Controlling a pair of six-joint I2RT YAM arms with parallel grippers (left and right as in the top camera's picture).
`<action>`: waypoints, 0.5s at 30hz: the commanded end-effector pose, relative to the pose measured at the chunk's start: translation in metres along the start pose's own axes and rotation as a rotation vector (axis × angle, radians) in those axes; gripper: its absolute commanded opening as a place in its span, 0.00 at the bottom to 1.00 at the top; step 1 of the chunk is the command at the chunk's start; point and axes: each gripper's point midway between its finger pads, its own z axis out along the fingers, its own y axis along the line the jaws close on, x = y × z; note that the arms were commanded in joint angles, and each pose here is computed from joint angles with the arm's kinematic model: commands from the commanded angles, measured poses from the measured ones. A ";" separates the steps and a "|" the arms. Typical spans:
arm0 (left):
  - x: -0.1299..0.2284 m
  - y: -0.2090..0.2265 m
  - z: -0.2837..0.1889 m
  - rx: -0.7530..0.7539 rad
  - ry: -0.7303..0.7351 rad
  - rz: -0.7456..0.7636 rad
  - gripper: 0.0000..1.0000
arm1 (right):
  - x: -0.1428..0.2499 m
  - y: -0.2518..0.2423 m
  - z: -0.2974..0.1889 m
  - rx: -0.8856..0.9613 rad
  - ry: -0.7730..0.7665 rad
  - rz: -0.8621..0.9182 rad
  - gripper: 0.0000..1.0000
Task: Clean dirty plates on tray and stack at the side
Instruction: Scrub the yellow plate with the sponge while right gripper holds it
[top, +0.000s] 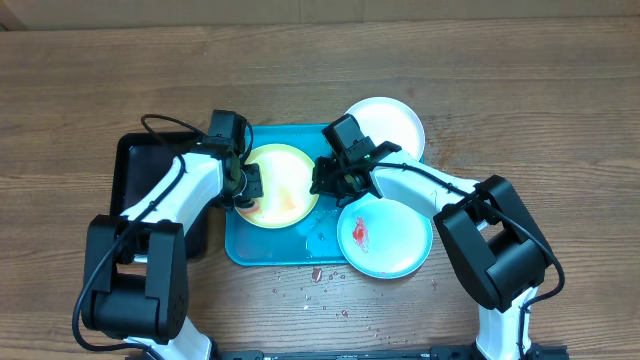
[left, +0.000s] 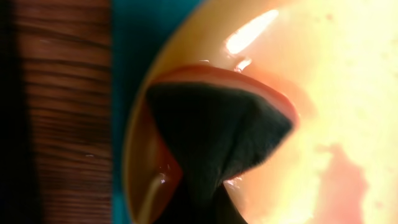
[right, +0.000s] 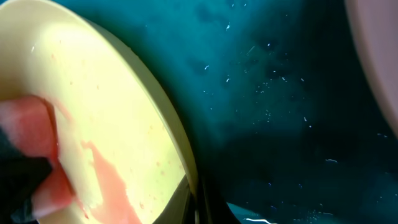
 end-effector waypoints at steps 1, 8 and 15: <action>0.006 -0.035 0.002 0.183 0.038 0.081 0.04 | 0.004 -0.022 0.009 0.069 0.011 0.028 0.04; -0.025 -0.056 -0.002 0.236 -0.112 0.211 0.04 | 0.005 -0.023 0.009 0.073 0.015 0.029 0.04; -0.038 -0.041 0.000 0.126 -0.172 0.265 0.04 | 0.005 -0.023 0.009 0.074 0.015 0.029 0.04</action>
